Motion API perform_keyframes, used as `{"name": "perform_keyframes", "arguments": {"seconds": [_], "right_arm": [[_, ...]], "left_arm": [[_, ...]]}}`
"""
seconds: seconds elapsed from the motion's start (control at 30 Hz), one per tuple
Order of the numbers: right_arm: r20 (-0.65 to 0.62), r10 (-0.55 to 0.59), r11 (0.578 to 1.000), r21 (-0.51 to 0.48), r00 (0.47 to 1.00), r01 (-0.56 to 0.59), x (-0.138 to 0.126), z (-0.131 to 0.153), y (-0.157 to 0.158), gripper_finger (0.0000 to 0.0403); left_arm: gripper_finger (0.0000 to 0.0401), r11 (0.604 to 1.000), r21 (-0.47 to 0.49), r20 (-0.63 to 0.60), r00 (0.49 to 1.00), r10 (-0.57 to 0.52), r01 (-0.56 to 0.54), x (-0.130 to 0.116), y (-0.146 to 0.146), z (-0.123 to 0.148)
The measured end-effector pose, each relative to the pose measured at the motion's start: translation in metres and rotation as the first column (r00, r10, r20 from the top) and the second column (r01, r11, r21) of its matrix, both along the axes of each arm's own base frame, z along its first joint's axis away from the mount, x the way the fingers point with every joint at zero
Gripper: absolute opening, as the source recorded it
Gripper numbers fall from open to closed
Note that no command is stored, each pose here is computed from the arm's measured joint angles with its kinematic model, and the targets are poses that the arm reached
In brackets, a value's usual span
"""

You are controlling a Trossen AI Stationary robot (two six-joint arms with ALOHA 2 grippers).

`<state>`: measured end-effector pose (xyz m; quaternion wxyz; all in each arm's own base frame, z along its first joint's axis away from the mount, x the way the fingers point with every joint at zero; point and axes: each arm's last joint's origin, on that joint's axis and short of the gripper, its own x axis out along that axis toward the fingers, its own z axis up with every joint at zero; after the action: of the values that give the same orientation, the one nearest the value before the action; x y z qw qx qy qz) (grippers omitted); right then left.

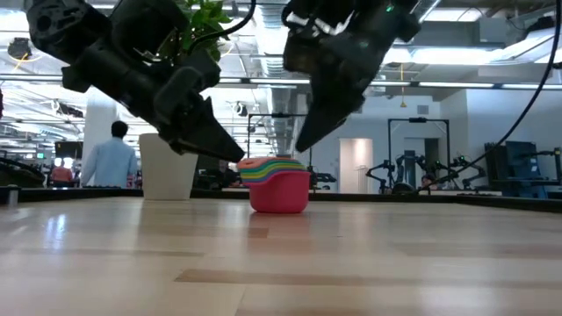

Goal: Nest measuring cups in basket
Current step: Adjust the stacked measuring cups, then stack the dark blue measuring cup on the orange measuring cup

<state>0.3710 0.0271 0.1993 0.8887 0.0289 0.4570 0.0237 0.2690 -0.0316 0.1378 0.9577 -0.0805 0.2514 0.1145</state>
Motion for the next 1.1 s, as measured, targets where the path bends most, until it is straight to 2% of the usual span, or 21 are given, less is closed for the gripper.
{"name": "perform_keyframes", "arguments": {"seconds": [0.2,0.37,0.5,0.6,0.73,0.9,1.1], "right_arm": [[-0.138,0.008,1.000,0.022,0.990,-0.005,-0.028,0.015,0.028,0.0069],[-0.212,-0.031,0.999,0.011,0.977,0.034,-0.060,0.009,0.058,0.0085],[-0.258,-0.125,0.987,0.065,0.958,0.146,-0.087,0.001,0.072,0.0111],[-0.300,-0.248,0.947,0.126,0.921,0.296,-0.104,-0.005,0.082,0.0135],[-0.373,-0.326,0.906,0.138,0.869,0.399,-0.123,-0.017,0.101,0.0159],[-0.440,-0.363,0.883,0.121,0.822,0.454,-0.139,-0.032,0.125,0.0168],[-0.454,-0.380,0.856,0.158,0.806,0.493,-0.151,-0.028,0.142,0.0161]], "left_arm": [[0.0095,1.000,-0.010,-0.004,1.000,-0.016,0.016,-0.001,-0.004,0.000],[0.0095,0.999,-0.017,0.021,0.999,-0.032,0.032,-0.003,-0.008,0.006],[0.0095,0.999,-0.018,0.053,0.998,-0.043,0.044,-0.004,-0.012,0.013],[0.0095,0.999,0.020,0.083,0.996,-0.035,0.033,-0.007,-0.014,0.021],[0.0095,0.991,0.115,0.143,0.988,0.051,-0.068,-0.010,-0.011,0.036],[0.0095,0.958,0.132,0.205,0.952,0.225,-0.255,-0.014,-0.005,0.044],[0.0095,0.955,0.136,0.193,0.952,0.237,-0.265,-0.014,-0.005,0.042]]}}
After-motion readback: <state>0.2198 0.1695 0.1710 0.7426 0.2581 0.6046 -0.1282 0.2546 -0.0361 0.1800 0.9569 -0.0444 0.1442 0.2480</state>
